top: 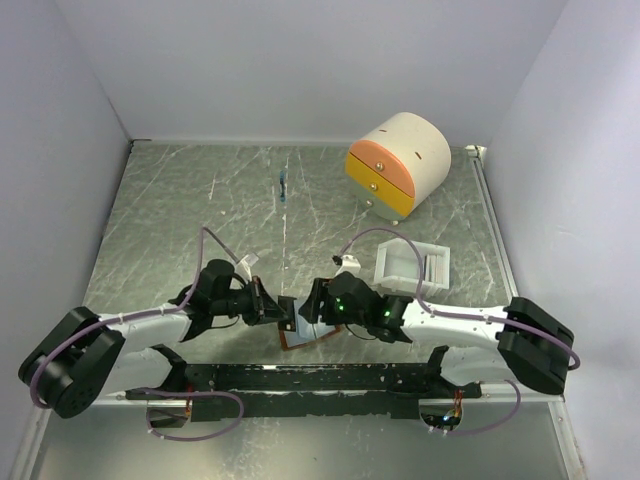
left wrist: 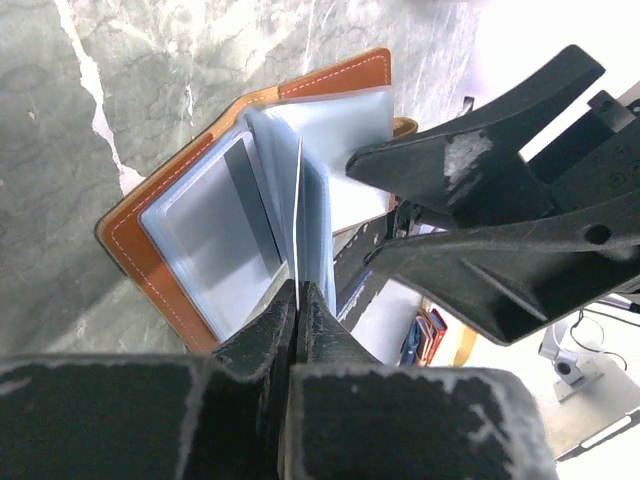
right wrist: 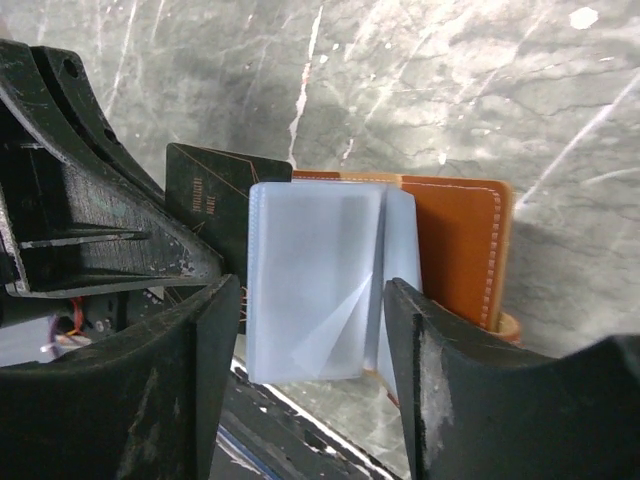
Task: Put the credit cards into the card holder
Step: Open the card holder at the center of the board.
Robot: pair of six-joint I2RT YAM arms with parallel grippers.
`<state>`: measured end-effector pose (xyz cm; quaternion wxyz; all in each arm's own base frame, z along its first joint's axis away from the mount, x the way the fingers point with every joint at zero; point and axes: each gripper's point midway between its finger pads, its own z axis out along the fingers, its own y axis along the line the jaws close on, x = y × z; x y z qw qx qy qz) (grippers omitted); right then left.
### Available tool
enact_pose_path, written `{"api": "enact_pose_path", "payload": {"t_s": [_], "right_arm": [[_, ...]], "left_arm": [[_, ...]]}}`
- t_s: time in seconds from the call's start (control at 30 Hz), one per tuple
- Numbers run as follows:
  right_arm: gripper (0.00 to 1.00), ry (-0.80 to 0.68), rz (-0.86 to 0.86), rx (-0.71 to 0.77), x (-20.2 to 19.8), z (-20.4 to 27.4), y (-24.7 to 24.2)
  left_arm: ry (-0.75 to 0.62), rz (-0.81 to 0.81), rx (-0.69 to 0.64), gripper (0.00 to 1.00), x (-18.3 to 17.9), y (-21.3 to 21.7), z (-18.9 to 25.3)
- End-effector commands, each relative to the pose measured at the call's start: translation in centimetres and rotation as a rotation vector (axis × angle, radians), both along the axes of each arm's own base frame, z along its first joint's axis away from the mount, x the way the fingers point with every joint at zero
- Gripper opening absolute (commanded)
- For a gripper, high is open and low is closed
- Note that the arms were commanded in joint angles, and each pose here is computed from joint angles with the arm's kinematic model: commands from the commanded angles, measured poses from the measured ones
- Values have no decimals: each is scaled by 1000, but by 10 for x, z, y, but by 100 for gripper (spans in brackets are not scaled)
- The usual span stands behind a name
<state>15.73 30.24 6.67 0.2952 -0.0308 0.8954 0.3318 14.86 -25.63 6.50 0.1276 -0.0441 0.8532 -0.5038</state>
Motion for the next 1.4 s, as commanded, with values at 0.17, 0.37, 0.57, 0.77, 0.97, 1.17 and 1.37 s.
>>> {"api": "enact_pose_path", "payload": {"t_s": [0.17, 0.37, 0.57, 0.77, 0.97, 1.17, 1.37], "right_arm": [[51, -89, -34, -90, 11, 32, -23], [41, -113, -10, -96, 8, 45, -30], [40, -120, -14, -137, 9, 44, -37], [37, -128, 20, -137, 7, 47, -33], [33, -120, 30, -178, 8, 32, -33], [32, -98, 4, -291, 13, 3, -44], [31, -52, -7, -373, 9, -28, -56]], "left_arm": [[-57, -63, -75, 7, -2, -22, 22], [-56, -86, -69, 7, -2, -33, 19], [-68, -97, -38, 7, 2, -41, 14], [-62, -112, -45, 7, 3, -48, 10], [-46, -109, -22, 7, 3, -48, 0], [-42, -102, -8, 7, 2, -46, -3], [-34, -73, 48, 7, 4, -38, -5]]}}
